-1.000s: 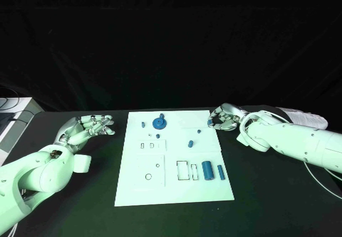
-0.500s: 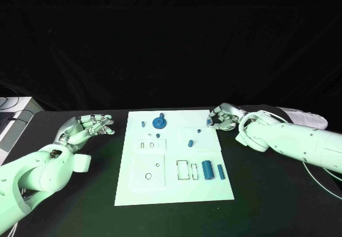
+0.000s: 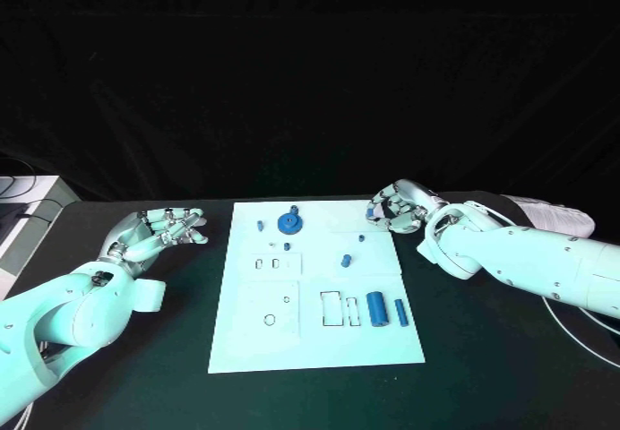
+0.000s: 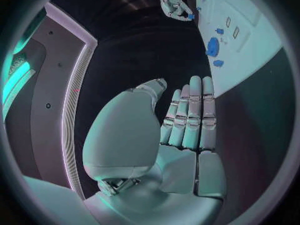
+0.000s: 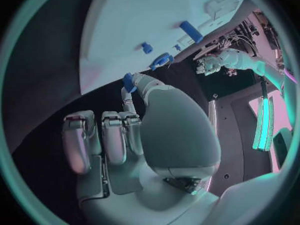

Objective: Assemble the parts on the task board

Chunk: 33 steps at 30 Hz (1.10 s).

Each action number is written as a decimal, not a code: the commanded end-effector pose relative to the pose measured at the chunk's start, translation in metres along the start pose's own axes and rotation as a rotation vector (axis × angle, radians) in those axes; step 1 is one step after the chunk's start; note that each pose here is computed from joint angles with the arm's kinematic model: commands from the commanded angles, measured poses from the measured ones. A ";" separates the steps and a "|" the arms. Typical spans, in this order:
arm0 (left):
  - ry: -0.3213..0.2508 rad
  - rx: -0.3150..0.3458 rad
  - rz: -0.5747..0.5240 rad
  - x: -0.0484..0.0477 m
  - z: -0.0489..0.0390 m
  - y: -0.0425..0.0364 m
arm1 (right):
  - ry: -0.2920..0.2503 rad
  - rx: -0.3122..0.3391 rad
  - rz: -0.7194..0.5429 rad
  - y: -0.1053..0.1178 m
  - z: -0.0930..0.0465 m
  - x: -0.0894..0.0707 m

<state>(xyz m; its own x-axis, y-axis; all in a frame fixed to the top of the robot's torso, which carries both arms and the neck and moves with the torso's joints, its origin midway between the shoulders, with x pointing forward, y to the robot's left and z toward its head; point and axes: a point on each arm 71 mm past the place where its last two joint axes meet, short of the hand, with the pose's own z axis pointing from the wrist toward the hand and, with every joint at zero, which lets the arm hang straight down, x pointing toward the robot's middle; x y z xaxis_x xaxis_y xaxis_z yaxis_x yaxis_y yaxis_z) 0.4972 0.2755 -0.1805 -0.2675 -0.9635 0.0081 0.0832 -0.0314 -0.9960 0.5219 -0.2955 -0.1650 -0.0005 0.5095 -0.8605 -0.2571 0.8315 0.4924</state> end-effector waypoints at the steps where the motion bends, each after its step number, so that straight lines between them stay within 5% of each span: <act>1: 0.016 0.009 -0.004 0.0026 0.0006 -0.0009 | -0.082 -0.004 -0.027 0.015 -0.001 -0.002; 18: 0.023 0.007 -0.009 0.0060 0.0019 -0.0002 | 0.027 -0.021 0.009 0.094 -0.007 0.062; 33: 0.027 0.003 -0.013 0.0078 0.0031 0.0015 | 0.130 -0.040 0.003 0.127 -0.015 0.106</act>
<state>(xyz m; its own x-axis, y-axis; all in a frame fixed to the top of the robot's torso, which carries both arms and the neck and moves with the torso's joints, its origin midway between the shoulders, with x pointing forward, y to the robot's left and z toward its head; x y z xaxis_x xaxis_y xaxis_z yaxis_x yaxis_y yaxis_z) 0.4985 0.2699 -0.1822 -0.2751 -0.9613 0.0141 0.0786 -0.0371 -0.9962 0.4768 -0.1418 -0.1899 -0.1127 0.5117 -0.8518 -0.3037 0.7985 0.5198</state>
